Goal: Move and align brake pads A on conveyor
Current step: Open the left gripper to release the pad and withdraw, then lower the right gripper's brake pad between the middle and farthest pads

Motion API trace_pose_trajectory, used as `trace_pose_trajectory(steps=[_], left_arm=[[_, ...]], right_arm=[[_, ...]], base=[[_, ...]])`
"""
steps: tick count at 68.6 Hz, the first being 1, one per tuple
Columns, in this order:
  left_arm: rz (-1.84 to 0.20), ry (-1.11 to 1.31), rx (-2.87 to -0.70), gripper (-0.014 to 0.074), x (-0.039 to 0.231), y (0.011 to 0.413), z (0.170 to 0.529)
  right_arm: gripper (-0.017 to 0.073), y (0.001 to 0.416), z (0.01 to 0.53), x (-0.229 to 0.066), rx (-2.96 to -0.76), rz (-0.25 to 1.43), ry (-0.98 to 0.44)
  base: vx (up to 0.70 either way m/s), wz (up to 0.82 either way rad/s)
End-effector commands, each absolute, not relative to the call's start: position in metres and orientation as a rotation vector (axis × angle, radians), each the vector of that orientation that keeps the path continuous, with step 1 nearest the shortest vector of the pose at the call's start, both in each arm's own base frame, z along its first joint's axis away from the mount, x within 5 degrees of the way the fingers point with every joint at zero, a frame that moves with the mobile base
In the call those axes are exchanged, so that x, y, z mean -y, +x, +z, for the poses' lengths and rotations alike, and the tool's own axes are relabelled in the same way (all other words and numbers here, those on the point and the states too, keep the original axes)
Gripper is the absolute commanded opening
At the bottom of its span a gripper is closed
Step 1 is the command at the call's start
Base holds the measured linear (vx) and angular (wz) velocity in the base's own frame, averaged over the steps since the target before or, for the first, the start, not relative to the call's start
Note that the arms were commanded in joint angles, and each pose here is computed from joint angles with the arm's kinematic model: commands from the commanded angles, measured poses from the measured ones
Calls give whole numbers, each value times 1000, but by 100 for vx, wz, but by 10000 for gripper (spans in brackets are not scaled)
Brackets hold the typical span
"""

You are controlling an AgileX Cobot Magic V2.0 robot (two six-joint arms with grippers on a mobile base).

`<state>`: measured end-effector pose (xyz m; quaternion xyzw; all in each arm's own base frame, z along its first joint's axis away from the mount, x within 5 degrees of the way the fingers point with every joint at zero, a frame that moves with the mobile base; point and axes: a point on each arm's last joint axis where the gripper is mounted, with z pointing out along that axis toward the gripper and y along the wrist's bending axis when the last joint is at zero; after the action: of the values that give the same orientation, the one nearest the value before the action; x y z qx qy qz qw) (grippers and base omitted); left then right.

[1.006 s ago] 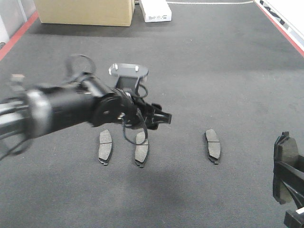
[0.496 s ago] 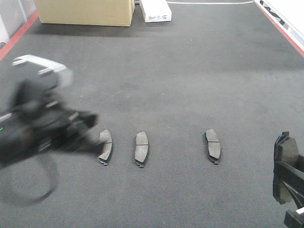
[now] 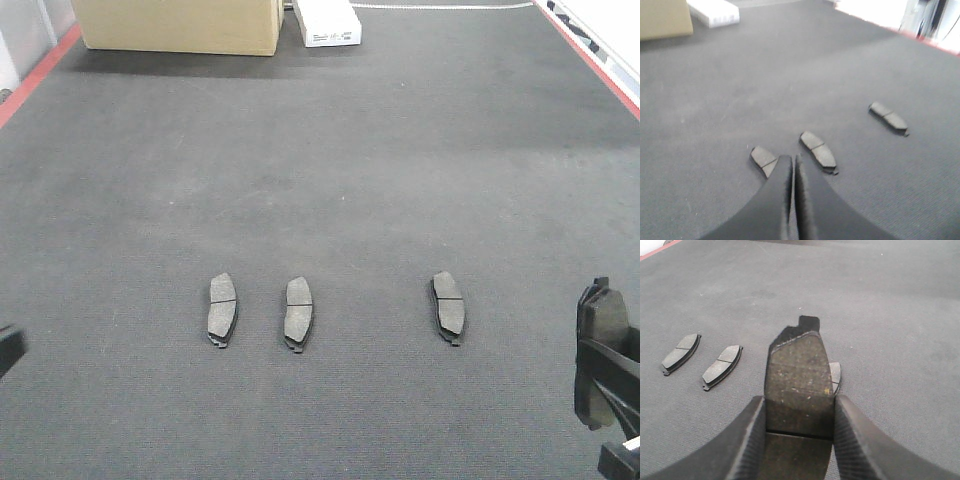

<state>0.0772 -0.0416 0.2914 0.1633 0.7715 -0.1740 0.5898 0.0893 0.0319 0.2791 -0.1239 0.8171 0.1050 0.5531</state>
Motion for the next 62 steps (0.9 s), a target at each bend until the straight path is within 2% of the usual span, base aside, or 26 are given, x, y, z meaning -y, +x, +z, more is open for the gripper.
trace_pose_trajectory(steps=[1,34,48,56,62], left_arm=[[-448,392,-1659,-7,37,68,298],[-447,383,-1632,-7,31,60,291],[-447,383,-1632,-7,31,60,291],[-447,383,-1632,-7,31,60,291],[-447,383,-1632,-7,31,60,291]], right_arm=[[78,92,297,-34,-1808,261,-296],[78,92,298,-34,-1805,265,-293],[78,95,307,-36,-1710,296,-278],[78,111,311,-41,-1785,331,-205],[78,135,313,-49,-1880,311,-201]], base=[[0,0],[0,0],[0,0],[0,0],[0,0]])
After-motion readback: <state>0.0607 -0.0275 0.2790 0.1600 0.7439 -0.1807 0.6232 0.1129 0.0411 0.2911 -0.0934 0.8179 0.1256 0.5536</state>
